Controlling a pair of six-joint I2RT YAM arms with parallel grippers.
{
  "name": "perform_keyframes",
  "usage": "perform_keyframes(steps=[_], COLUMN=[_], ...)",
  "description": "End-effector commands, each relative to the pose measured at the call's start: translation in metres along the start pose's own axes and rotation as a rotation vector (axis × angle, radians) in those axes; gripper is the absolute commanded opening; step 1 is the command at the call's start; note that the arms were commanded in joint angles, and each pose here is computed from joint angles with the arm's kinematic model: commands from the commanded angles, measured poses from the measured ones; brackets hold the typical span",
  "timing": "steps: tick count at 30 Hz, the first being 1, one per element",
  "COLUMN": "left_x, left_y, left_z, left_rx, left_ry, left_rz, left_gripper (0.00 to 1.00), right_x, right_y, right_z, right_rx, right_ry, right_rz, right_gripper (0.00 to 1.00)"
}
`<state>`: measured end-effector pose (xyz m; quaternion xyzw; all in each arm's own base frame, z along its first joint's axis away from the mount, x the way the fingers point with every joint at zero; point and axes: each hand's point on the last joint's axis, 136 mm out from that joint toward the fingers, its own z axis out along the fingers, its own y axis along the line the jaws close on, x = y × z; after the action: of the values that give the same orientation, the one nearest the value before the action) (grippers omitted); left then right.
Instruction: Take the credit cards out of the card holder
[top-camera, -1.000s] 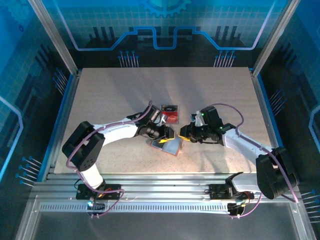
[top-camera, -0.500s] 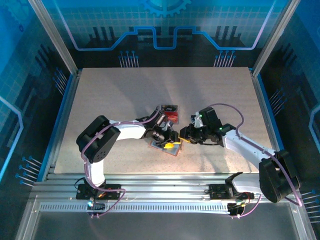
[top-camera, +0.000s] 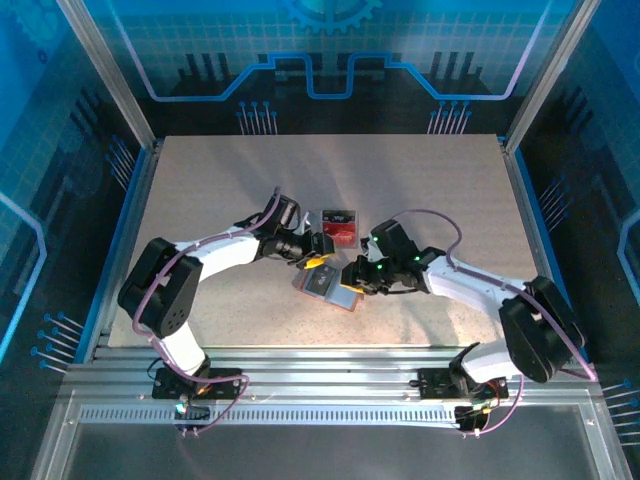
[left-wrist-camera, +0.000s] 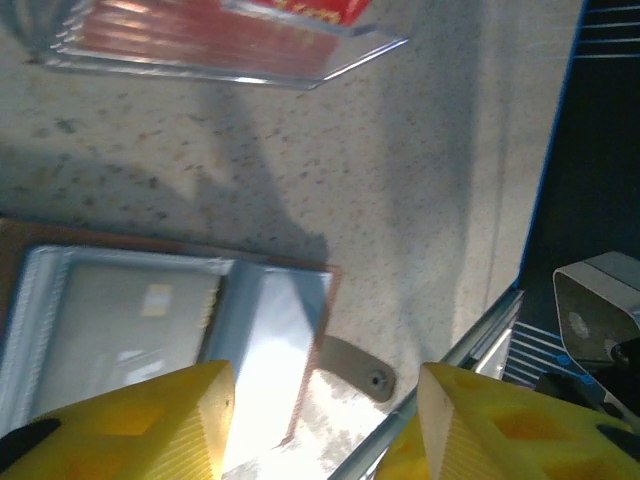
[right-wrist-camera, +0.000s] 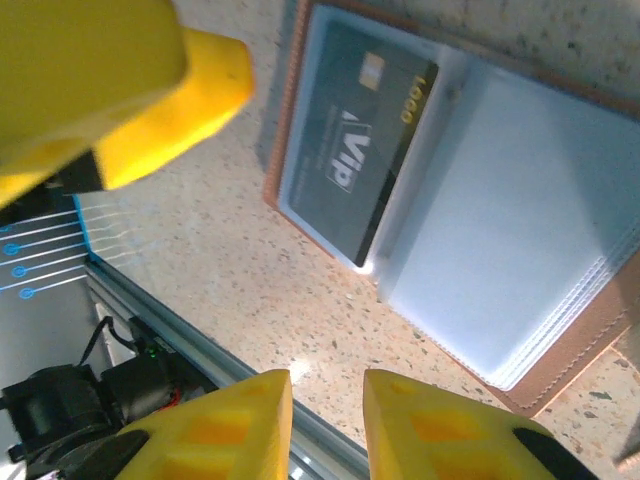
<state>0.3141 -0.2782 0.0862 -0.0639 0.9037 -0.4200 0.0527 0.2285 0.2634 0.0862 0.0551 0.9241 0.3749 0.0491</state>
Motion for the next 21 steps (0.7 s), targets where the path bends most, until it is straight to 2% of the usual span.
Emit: perform_keyframes(steps=[1, 9, 21], left_x=[0.018, 0.027, 0.043], left_y=[0.027, 0.040, 0.053], left_z=[0.004, 0.011, 0.009], left_rx=[-0.081, -0.098, -0.090], left_ry=[0.078, 0.134, 0.125], left_rz=[0.008, 0.015, -0.042], left_gripper=[0.49, 0.49, 0.50], right_x=[-0.006, 0.001, -0.019], right_y=[0.011, -0.023, -0.046], right_z=[0.013, 0.043, 0.034], right_rx=[-0.008, 0.073, 0.080], right_ry=[-0.014, 0.041, 0.111], right_rz=[0.003, 0.027, -0.096], right_gripper=[0.25, 0.24, 0.24])
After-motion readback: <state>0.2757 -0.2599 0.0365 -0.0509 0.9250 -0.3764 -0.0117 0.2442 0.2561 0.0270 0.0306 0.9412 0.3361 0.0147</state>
